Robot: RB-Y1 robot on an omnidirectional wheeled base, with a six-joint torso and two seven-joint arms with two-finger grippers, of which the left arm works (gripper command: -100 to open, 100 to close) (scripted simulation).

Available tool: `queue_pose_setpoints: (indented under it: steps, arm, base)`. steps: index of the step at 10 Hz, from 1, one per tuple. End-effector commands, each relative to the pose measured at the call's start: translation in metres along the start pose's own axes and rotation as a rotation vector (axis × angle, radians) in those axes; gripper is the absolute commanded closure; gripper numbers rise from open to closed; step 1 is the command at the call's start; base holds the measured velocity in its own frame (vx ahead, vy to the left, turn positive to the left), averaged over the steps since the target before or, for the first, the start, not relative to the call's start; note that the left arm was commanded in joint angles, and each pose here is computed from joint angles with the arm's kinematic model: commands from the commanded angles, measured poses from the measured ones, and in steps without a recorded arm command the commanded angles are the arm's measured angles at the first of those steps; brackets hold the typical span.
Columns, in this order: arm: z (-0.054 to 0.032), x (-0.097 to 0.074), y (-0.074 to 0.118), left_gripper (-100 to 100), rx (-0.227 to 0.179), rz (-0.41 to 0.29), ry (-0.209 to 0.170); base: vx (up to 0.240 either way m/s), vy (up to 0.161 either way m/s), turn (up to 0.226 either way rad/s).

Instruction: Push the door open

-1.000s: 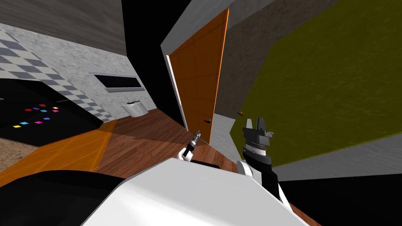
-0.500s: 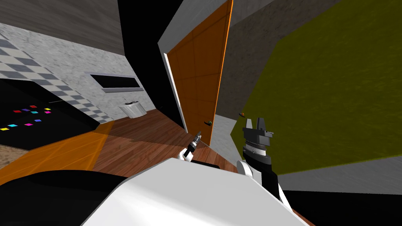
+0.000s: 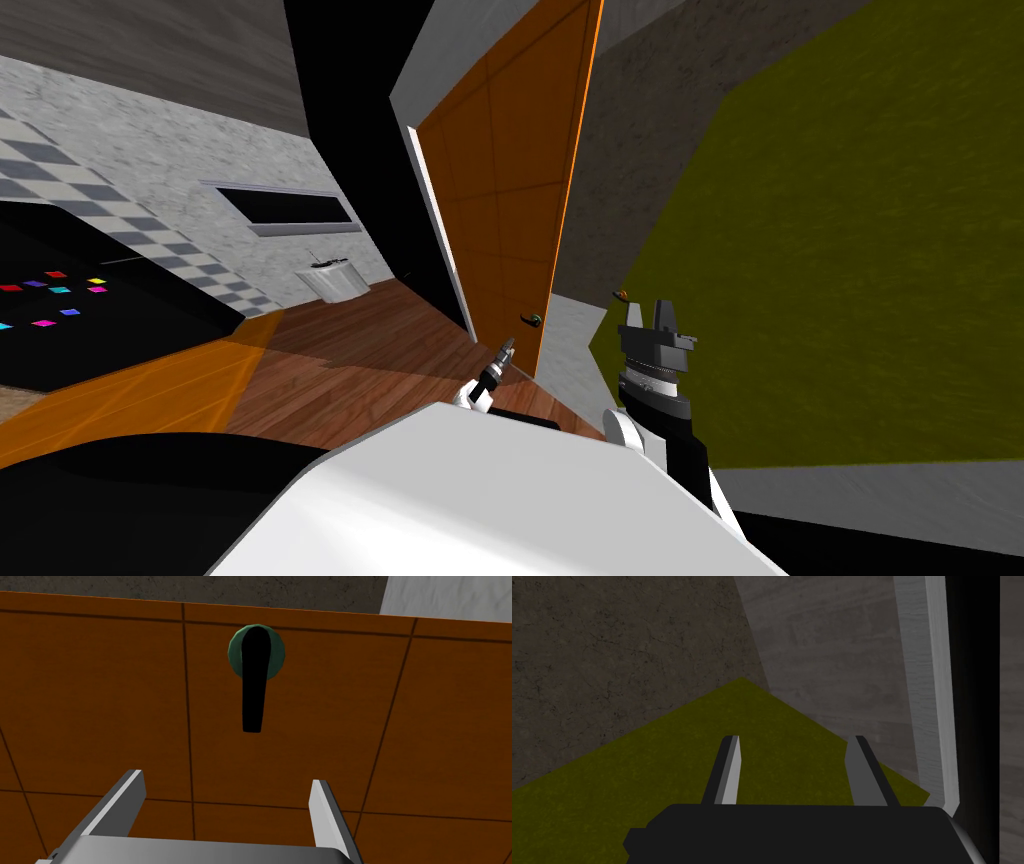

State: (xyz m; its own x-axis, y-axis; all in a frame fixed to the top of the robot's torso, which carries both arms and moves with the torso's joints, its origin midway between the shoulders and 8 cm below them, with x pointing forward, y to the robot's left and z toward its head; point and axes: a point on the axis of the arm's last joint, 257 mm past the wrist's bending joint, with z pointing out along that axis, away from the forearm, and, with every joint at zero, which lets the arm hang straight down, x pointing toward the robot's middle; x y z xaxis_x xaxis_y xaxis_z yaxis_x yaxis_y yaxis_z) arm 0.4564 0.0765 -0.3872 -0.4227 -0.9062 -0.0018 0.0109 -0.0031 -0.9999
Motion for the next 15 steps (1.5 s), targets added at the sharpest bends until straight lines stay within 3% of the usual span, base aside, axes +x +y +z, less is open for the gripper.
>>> queue_pose_setpoints:
  steps: [1,7,13,14,15]
  arm:
    - [0.0,0.0,0.0,-100,0.0,0.0,0.0]
    - [-0.004,-0.01,0.004,-100,-0.008,0.013,-0.018]
    - [-0.0025,-0.006,0.005,-100,-0.005,0.0,-0.029]
    - [-0.0025,-0.006,0.005,100,-0.005,0.0,-0.029]
    - [-0.0025,-0.006,0.005,100,-0.005,0.0,-0.029]
  base:
    - [0.065,0.008,-0.002]
    - [0.169,-0.065,-0.027]
    - [0.172,-0.075,-0.024]
    - [-0.01,0.001,0.006]
    - [-0.027,0.009,-0.016]
